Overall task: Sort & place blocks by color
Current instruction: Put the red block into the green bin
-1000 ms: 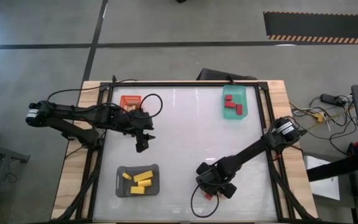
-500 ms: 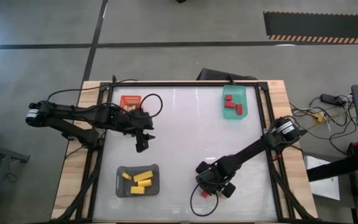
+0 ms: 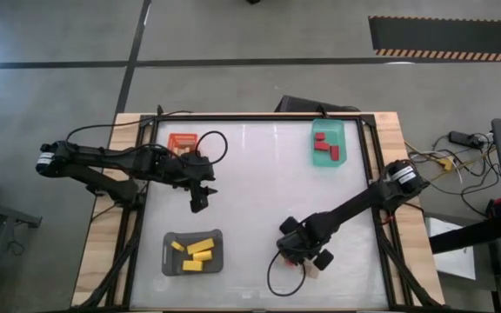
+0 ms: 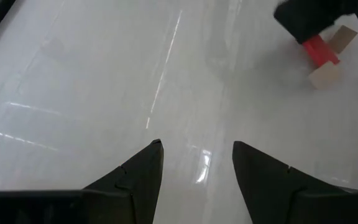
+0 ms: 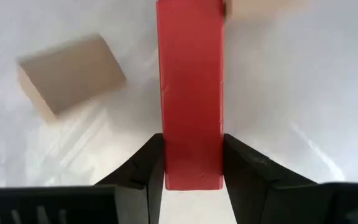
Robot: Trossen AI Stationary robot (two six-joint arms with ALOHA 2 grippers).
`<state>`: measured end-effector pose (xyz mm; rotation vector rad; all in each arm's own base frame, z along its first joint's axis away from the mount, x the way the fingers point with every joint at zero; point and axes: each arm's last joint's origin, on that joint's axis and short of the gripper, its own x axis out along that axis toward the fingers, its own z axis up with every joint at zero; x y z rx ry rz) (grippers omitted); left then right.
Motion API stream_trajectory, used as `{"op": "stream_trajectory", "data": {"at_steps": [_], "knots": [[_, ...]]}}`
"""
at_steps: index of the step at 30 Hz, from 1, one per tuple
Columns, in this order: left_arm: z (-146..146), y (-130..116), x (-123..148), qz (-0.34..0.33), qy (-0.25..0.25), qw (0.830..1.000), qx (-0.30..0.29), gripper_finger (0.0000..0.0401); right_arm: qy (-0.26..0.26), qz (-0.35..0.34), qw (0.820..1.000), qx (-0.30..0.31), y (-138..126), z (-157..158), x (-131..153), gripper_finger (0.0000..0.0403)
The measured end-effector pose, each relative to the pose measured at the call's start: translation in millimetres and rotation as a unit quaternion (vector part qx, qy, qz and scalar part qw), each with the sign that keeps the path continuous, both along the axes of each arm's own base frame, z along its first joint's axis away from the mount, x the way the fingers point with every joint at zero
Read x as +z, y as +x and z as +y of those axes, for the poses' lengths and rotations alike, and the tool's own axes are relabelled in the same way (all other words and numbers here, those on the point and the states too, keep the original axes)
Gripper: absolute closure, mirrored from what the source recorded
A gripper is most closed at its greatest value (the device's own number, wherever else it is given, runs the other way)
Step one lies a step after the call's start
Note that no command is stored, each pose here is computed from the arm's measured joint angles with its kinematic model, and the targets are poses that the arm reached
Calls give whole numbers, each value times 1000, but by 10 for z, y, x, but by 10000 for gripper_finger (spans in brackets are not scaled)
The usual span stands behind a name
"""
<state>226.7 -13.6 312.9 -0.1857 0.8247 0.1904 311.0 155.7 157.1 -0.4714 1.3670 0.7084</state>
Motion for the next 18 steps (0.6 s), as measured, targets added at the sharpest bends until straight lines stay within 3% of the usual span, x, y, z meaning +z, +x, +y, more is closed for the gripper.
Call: {"op": "stream_trajectory", "data": {"at_steps": [9, 14, 18], "knots": [[7, 4, 4, -3, 8, 1000, 8, 224, -39, 13, 995, -89, -153, -248, 398, 282], [10, 4, 4, -3, 11, 1000, 11, 224, -98, -15, 987, -130, -291, -432, 653, 282], [16, 7, 8, -6, 18, 1000, 20, 224, -109, -47, 967, -226, -354, -673, 855, 281]]}}
